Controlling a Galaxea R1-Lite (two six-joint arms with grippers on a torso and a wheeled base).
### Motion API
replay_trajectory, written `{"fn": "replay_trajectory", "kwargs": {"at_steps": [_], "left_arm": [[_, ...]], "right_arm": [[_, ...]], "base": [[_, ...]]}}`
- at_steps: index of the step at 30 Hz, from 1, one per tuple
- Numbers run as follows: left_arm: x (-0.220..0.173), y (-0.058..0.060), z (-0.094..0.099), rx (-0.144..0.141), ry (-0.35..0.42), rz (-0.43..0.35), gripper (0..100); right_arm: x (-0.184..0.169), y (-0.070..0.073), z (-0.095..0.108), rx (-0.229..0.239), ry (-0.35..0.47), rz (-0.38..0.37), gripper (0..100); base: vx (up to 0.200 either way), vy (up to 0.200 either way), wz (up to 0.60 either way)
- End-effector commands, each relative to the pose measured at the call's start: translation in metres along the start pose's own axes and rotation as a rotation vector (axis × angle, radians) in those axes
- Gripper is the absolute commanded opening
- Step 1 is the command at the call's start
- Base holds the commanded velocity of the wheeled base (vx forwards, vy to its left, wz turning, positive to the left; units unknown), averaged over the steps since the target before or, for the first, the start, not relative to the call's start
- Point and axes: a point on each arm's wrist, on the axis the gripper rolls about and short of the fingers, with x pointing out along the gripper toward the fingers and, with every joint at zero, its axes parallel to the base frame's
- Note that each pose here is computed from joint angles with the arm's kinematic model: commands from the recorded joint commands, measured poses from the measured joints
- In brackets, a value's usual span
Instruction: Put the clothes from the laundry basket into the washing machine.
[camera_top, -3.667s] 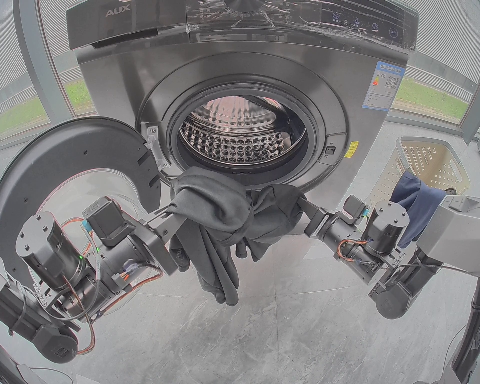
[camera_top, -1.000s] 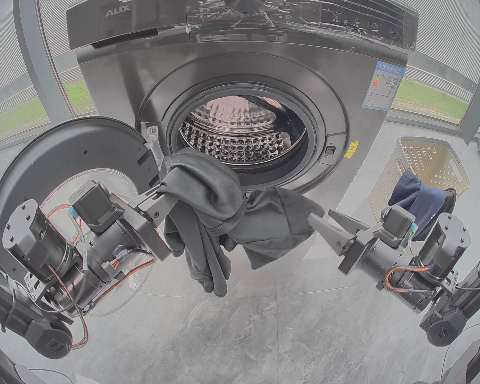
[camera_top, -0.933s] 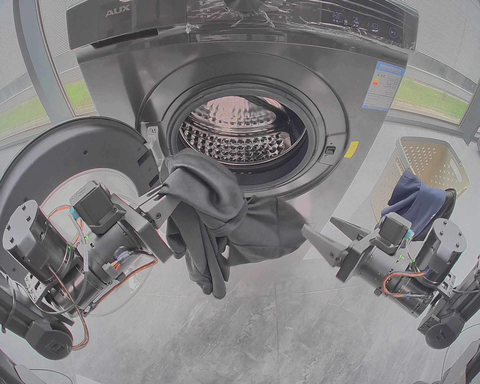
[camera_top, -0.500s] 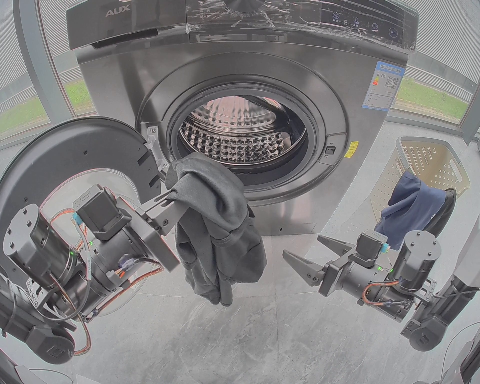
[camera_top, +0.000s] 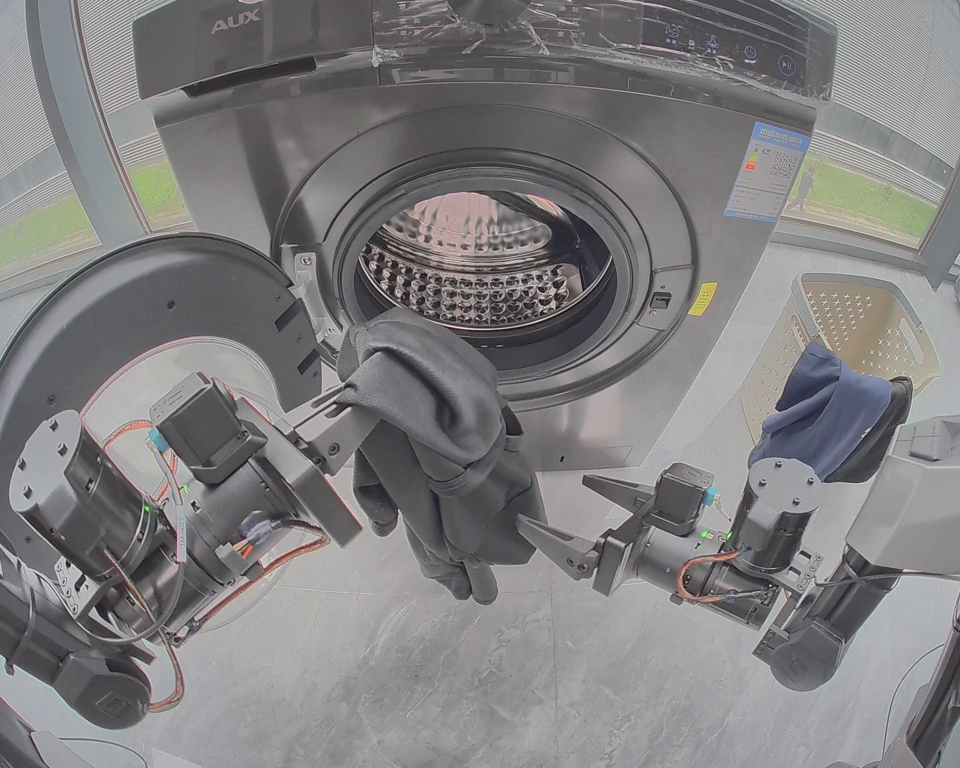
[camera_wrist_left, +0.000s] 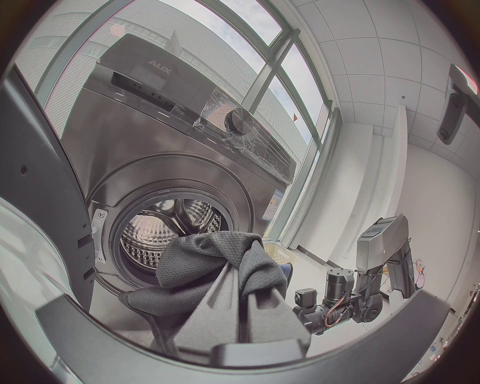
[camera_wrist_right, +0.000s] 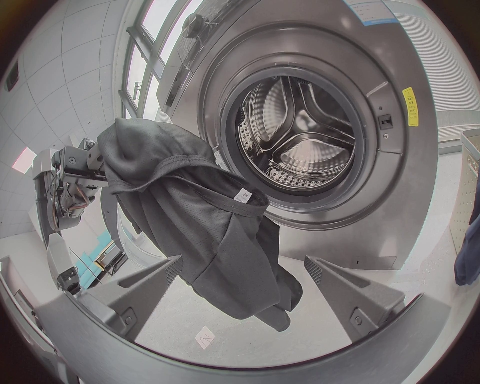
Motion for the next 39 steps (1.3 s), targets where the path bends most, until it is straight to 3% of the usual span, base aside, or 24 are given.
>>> {"fn": "replay_trajectory", "kwargs": {"at_steps": [1, 14, 20, 21, 29, 35, 37, 39], "left_arm": [[0.000, 0.000, 0.000, 0.000, 0.001, 0.000, 0], [0.001, 0.000, -0.001, 0.000, 0.001, 0.000, 0], [0.001, 0.000, -0.002, -0.001, 0.007, 0.001, 0], [0.001, 0.000, -0.003, -0.001, 0.009, 0.001, 0], [0.001, 0.002, -0.005, -0.003, 0.017, 0.006, 0], [0.004, 0.006, -0.012, -0.004, 0.040, 0.023, 0], [0.004, 0.006, -0.013, -0.004, 0.044, 0.023, 0], [0.004, 0.006, -0.013, -0.005, 0.046, 0.022, 0]], "right_arm": [[0.020, -0.005, -0.010, -0.021, 0.003, 0.020, 100], [0.068, -0.013, -0.027, -0.052, -0.030, 0.122, 100], [0.078, -0.009, -0.022, -0.057, -0.067, 0.148, 100], [0.078, -0.008, -0.021, -0.058, -0.070, 0.150, 0], [0.060, -0.009, -0.011, -0.052, -0.065, 0.119, 0], [0.022, -0.016, 0.028, -0.053, -0.146, -0.047, 0], [0.008, -0.014, 0.047, -0.049, -0.197, -0.072, 0], [0.004, -0.012, 0.052, -0.047, -0.209, -0.077, 0]], "base": [[0.000, 0.000, 0.00], [0.000, 0.000, 0.00], [0.000, 0.000, 0.00], [0.000, 0.000, 0.00], [0.000, 0.000, 0.00], [0.000, 0.000, 0.00], [0.000, 0.000, 0.00], [0.000, 0.000, 0.00]]}}
